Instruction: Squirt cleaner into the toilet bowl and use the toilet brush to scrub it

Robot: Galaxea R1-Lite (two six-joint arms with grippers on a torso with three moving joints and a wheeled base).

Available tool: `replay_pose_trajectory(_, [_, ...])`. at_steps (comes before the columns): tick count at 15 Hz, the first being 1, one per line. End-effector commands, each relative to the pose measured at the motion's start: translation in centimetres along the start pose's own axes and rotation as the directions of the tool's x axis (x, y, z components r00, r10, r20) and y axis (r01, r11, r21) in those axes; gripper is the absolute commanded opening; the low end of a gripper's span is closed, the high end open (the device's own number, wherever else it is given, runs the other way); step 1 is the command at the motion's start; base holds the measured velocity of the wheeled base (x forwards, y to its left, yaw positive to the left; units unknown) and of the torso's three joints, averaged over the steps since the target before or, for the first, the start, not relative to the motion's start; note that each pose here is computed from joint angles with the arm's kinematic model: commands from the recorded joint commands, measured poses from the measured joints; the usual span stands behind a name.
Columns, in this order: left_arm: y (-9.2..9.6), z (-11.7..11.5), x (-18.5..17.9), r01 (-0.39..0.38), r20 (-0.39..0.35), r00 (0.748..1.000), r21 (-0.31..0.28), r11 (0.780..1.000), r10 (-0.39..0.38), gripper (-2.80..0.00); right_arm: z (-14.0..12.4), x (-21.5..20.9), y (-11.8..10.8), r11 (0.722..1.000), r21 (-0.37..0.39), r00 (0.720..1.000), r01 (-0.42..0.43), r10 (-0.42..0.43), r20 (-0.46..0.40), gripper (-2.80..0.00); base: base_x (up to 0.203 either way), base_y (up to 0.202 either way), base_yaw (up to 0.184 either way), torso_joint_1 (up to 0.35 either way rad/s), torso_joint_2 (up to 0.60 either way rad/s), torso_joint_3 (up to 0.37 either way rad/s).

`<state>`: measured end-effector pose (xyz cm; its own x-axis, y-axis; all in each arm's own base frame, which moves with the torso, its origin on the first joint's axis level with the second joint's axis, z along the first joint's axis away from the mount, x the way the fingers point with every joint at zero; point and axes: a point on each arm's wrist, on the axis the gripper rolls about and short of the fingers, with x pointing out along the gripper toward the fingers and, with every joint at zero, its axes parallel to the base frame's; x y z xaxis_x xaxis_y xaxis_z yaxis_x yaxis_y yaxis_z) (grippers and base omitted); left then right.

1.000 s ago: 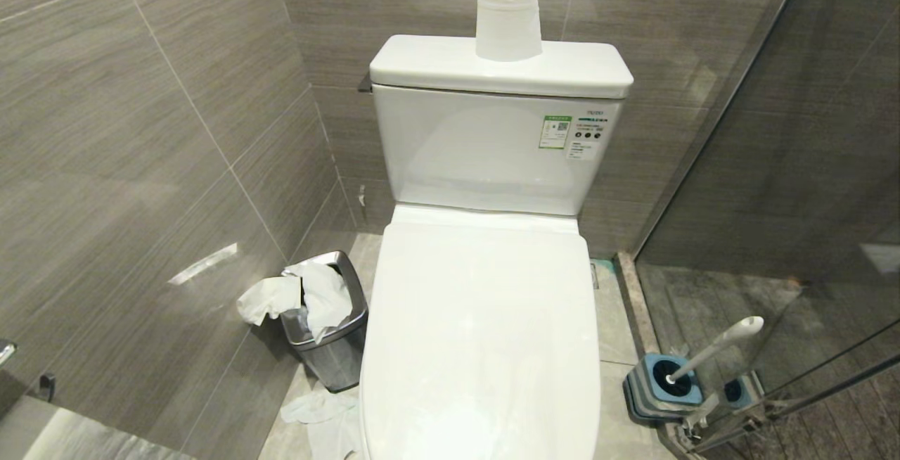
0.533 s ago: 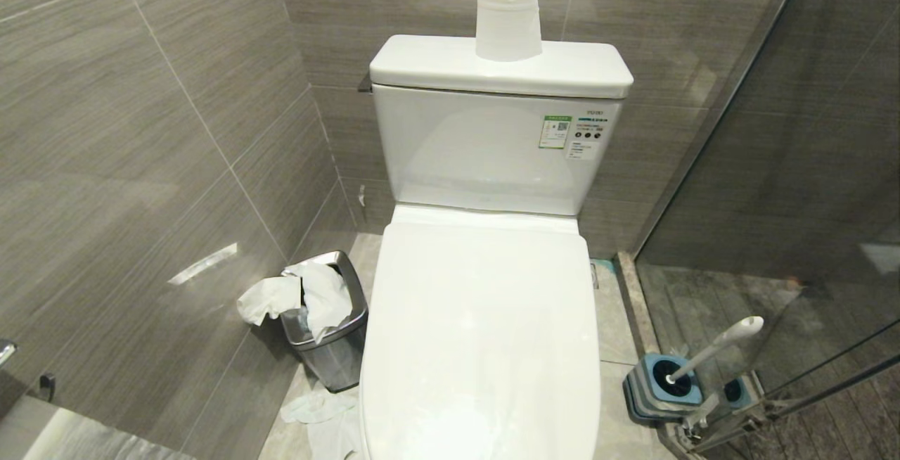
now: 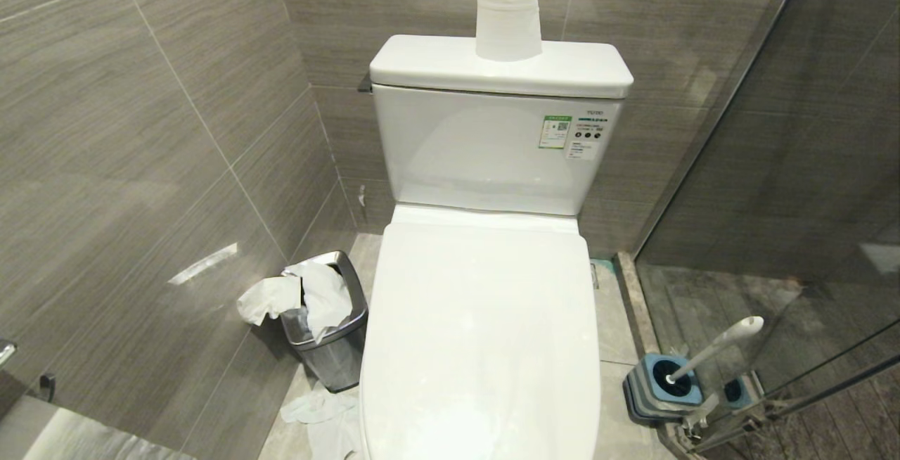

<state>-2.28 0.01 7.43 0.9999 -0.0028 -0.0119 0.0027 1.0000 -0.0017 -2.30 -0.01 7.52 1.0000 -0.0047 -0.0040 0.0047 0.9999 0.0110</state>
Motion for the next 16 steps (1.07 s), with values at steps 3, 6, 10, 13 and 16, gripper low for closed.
replay_pose_trajectory(3, [0.00, -0.04, 0.02, 0.000, -0.003, 1.000, 0.000, 1.000, 0.000, -2.80, 0.01, -0.01, 0.00, 1.000, 0.000, 1.000, 0.000, 0.000, 0.001, -2.80, 0.000, 0.000, 0.000, 0.000, 0.00, 0.000])
replay_pose_trajectory(6, [0.00, -0.04, 0.02, 0.000, -0.003, 1.000, 0.000, 1.000, 0.000, -2.80, 0.01, -0.01, 0.00, 1.000, 0.001, 1.000, 0.000, 0.000, 0.001, -2.80, 0.000, 0.000, 0.000, 0.000, 0.00, 0.000])
replay_pose_trajectory(10, [0.00, -0.04, 0.02, 0.000, -0.003, 1.000, 0.000, 1.000, 0.000, -2.80, 0.01, -0.01, 0.00, 1.000, 0.001, 1.000, 0.000, 0.000, 0.001, -2.80, 0.000, 0.000, 0.000, 0.000, 0.00, 0.000])
replay_pose_trajectory(13, [0.00, -0.04, 0.02, 0.000, -0.003, 1.000, 0.000, 1.000, 0.000, -2.80, 0.01, -0.01, 0.00, 1.000, 0.001, 1.000, 0.000, 0.000, 0.001, -2.80, 0.000, 0.000, 0.000, 0.000, 0.00, 0.000])
replay_pose_trajectory(16, [0.00, -0.04, 0.02, 0.000, -0.003, 1.000, 0.000, 1.000, 0.000, -2.80, -0.01, 0.00, 0.00, 1.000, 0.001, 1.000, 0.000, 0.000, 0.001, -2.80, 0.000, 0.000, 0.000, 0.000, 0.00, 0.000])
